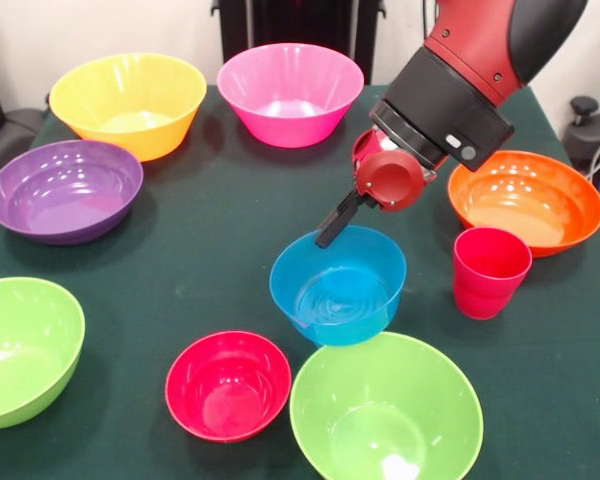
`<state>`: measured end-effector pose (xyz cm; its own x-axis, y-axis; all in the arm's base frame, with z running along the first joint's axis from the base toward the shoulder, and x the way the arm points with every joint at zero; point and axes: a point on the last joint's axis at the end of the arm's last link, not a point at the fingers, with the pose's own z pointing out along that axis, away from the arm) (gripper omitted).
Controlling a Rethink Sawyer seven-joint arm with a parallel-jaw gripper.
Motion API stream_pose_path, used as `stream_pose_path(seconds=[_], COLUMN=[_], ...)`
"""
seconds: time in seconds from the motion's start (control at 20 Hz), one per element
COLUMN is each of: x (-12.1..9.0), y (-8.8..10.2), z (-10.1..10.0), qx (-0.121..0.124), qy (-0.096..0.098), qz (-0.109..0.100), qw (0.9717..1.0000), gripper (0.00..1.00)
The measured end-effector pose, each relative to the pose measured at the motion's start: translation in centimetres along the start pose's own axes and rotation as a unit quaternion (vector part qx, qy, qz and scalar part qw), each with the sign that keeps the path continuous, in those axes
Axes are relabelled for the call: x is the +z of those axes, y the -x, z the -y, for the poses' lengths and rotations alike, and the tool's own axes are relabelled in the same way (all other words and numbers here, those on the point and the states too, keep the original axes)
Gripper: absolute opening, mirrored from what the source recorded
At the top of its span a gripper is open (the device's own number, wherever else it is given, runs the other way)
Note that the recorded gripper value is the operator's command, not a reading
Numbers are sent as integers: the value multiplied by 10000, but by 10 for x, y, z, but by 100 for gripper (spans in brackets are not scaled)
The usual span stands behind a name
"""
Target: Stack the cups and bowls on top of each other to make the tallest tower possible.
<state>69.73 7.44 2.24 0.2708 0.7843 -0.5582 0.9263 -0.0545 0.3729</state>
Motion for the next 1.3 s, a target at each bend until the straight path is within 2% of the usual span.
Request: stream_pose_path(seconds=[0.95,1.3], x=[-5,-6], y=[-5,-6], z=[1,3], qx=[-36,-31], qy=[25,-51], qz=[-21,-54], qw=[10000,10000], gripper=[0,0])
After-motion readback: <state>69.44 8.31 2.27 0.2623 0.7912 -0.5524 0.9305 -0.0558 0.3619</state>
